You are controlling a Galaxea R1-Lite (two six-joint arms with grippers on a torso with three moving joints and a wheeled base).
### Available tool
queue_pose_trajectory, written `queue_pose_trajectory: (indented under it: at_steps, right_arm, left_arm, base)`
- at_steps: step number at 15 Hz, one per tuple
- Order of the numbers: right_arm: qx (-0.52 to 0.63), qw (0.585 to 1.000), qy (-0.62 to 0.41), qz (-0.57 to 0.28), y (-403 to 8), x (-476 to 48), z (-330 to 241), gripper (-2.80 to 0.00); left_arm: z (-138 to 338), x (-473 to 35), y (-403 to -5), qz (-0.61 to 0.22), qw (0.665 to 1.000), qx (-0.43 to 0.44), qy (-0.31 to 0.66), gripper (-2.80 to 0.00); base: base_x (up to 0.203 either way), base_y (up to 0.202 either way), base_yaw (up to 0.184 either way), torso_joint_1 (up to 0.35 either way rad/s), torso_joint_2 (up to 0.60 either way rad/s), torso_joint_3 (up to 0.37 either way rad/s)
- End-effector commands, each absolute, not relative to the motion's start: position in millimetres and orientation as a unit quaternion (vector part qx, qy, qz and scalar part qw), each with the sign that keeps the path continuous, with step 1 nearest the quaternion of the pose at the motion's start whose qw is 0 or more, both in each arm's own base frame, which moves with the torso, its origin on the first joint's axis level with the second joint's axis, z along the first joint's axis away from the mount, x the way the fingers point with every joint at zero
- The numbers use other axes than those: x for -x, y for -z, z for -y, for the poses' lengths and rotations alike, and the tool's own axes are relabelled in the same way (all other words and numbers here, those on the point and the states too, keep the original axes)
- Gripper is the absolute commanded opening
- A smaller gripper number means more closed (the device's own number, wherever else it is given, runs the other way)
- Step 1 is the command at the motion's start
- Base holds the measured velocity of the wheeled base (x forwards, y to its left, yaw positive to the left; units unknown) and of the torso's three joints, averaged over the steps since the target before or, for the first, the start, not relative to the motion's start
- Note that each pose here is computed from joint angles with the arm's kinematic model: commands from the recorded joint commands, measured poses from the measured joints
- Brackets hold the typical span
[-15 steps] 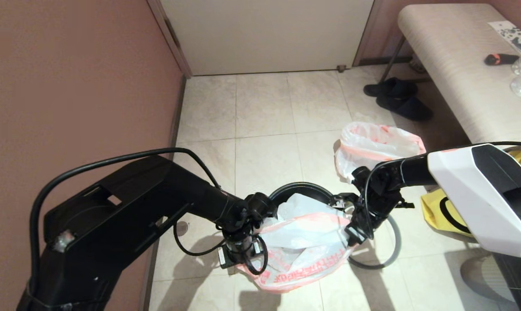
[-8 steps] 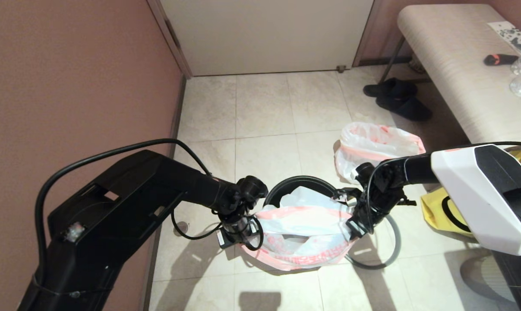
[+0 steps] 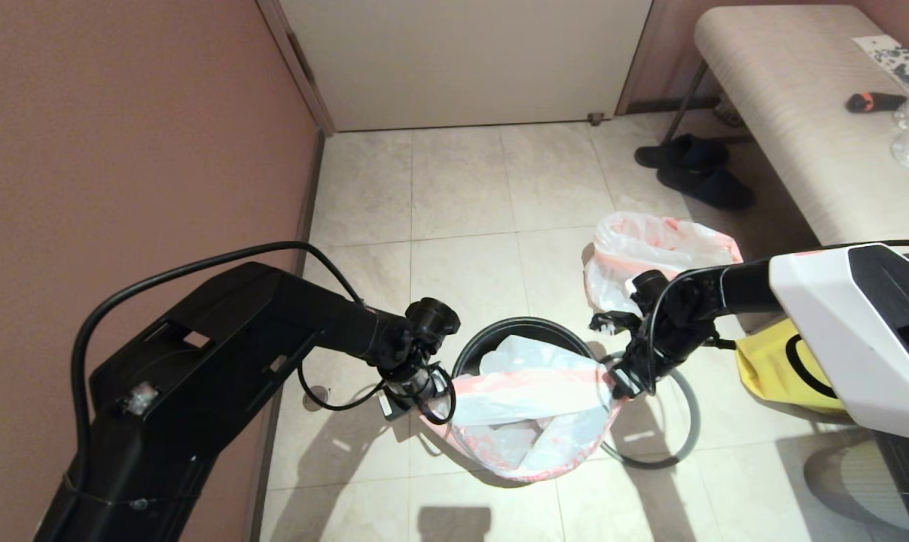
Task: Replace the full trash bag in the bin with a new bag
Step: Put the new garbage bag on the trash can
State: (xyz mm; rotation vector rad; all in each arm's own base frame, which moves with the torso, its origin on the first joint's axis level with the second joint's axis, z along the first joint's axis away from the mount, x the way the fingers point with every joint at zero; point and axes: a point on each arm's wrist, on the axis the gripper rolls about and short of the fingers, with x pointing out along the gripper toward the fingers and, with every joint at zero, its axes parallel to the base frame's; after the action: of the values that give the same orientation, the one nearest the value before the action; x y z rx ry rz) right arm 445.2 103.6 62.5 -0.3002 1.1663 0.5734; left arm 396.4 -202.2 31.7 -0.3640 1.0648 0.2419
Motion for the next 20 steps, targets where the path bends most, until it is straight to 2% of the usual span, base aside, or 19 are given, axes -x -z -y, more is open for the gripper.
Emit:
queue_pose_trajectory:
  at_steps: [1, 11, 15, 17, 20]
  right_arm:
    - [0.138, 0.793, -0.266, -0.53, -75.3, -443.1, -102.2, -2.8]
    - [0.094, 0.822, -0.272, -0.492, -90.5, -446.5, -102.9, -2.8]
    - [0.079, 0.827, -0.284, -0.478, -102.2, -445.4, -96.9, -2.8]
    - [0.075, 0.826, -0.29, -0.477, -103.3, -444.4, -95.2, -2.8]
    - [0.082, 0.83, -0.291, -0.469, -127.8, -430.8, -92.4, -2.8]
  left_arm:
    - [200.7, -396.9, -31.4, -0.503, 0.838, 0.174, -0.118, -2.8]
    - [208.0, -403.4, -77.2, -0.456, 0.862, 0.202, -0.085, -2.8]
    - [210.8, -401.1, -77.7, -0.459, 0.862, 0.199, -0.083, -2.8]
    - [209.7, -390.5, -94.6, -0.464, 0.86, 0.197, -0.079, -2.8]
    - [208.9, -365.3, -109.6, -0.497, 0.846, 0.175, -0.081, -2.8]
  base:
    - [0.0, 0.0, 0.0, 0.0, 0.0, 0.0]
    - [0.0, 0.0, 0.0, 0.0, 0.0, 0.0]
    - [0.0, 0.0, 0.0, 0.0, 0.0, 0.0]
    - [0.0, 0.0, 0.0, 0.0, 0.0, 0.0]
    - [0.0, 0.0, 0.0, 0.0, 0.0, 0.0]
